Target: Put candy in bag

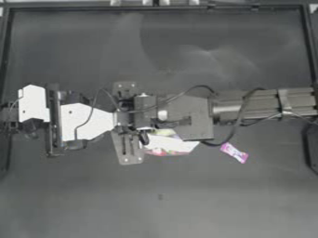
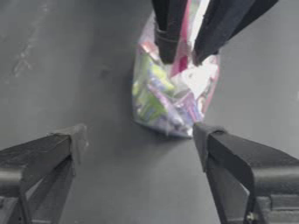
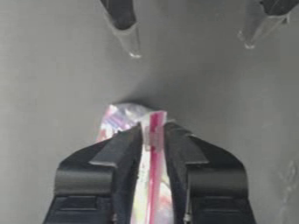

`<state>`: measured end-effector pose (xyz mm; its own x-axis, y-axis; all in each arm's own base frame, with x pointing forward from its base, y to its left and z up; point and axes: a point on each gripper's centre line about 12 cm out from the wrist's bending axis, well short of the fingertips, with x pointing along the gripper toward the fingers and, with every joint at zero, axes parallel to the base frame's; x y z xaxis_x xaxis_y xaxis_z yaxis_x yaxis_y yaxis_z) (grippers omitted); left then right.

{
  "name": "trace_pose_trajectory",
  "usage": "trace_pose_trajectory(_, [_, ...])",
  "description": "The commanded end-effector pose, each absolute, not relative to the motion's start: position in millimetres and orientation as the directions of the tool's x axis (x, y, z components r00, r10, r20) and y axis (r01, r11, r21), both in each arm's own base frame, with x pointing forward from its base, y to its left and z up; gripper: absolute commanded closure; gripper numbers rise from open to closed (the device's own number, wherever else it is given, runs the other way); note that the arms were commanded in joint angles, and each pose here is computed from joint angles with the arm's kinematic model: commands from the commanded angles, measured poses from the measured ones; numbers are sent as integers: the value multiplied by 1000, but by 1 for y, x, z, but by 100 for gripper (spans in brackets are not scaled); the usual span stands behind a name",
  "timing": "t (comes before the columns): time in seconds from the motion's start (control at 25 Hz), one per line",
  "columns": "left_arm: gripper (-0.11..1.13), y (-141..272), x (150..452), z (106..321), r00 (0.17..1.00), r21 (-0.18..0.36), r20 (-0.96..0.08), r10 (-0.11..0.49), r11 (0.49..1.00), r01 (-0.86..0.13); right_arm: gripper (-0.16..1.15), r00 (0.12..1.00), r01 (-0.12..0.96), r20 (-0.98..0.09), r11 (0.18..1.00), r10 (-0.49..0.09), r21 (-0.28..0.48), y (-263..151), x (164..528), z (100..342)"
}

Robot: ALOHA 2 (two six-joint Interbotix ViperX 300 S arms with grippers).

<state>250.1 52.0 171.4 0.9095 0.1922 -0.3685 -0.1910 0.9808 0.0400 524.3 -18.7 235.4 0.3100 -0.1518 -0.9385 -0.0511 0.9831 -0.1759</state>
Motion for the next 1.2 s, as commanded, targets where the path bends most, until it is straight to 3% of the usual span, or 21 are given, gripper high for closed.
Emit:
trace_pose_trajectory(0.04, [1, 53, 254, 179, 920, 42, -341, 194, 981, -192, 37, 353, -45, -923, 983, -152, -179, -17, 525, 259])
trace_pose_trajectory(0.28, [1, 53, 255, 180, 921, 43, -338, 195, 981, -191, 40, 351, -50, -924, 982, -154, -183, -15, 524, 261])
trace_pose_trajectory(0.56, [1, 53, 255, 180, 920, 41, -341, 195, 980, -193, 56, 352, -58, -923, 981, -155, -186, -13, 524, 261])
trace_pose_trajectory(1.2, [1, 51, 258, 182, 926, 39, -330, 186, 982, -183, 60, 356, -63, -921, 980, -157, -191, -12, 525, 264])
